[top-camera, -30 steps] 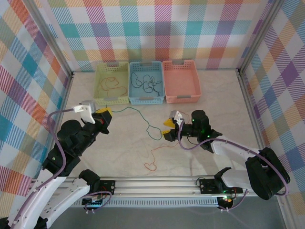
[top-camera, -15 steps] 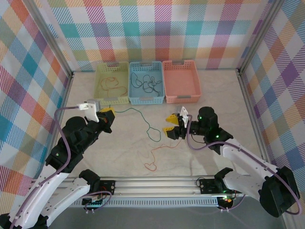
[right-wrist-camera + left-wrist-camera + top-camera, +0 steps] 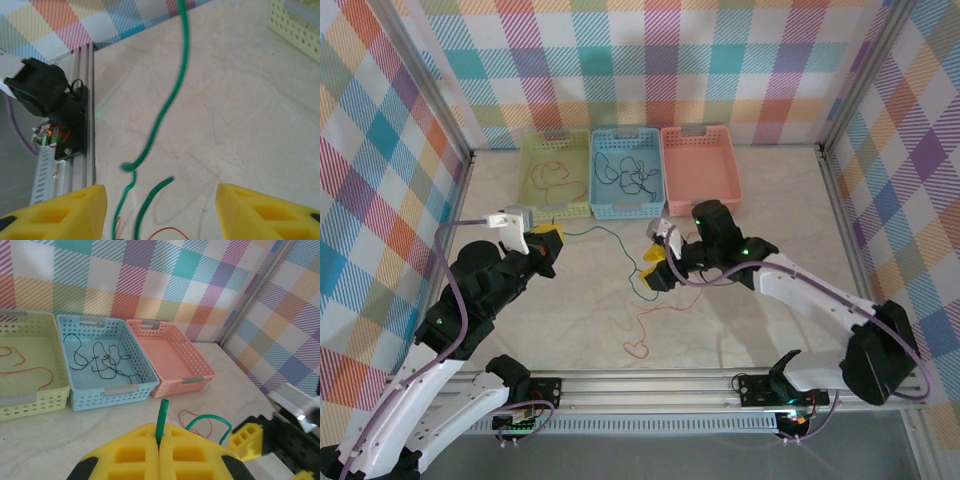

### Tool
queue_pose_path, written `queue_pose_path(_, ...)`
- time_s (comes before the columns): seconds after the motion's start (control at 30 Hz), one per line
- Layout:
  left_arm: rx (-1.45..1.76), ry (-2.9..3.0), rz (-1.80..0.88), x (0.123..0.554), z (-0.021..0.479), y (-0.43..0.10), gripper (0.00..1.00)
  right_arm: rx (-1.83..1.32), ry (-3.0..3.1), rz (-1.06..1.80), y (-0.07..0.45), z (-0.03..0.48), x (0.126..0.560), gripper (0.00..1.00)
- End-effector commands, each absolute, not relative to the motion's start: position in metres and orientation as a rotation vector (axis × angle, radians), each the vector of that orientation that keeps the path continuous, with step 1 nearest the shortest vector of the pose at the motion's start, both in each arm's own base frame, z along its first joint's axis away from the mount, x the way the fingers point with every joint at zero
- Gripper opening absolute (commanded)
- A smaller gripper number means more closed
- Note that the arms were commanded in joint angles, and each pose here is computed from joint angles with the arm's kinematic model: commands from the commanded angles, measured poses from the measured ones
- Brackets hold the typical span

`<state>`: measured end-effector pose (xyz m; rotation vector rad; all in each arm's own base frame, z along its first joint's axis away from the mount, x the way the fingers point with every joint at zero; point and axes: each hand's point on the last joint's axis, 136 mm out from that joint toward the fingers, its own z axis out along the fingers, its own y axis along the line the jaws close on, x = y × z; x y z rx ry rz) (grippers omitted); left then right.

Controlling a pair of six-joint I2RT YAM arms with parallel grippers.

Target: Untangle the cables

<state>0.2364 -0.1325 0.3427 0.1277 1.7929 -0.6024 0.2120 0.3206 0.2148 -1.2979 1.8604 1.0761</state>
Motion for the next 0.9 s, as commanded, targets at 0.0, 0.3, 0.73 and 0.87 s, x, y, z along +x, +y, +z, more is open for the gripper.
queue_pose_path(0.0,0.163,1.768,-0.606,0.23,0.356,-0.133,0.0,-1.371,1.894,1.046,0.327,0.209,0.214,0.57)
queue_pose_path(0.3,0.167,1.768,-0.603,0.229,0.357,-0.132,0.0,-1.421,1.91,1.1,0.337,0.199,0.206,0.35)
queue_pose_path(0.73,0.085,1.771,-0.56,0.229,0.357,-0.117,0.0,-1.279,1.882,0.951,0.329,0.206,0.223,0.0)
queue_pose_path(0.87,-0.005,1.768,-0.506,0.223,0.355,-0.096,0.0,-0.98,1.813,0.931,0.302,0.238,0.25,0.0)
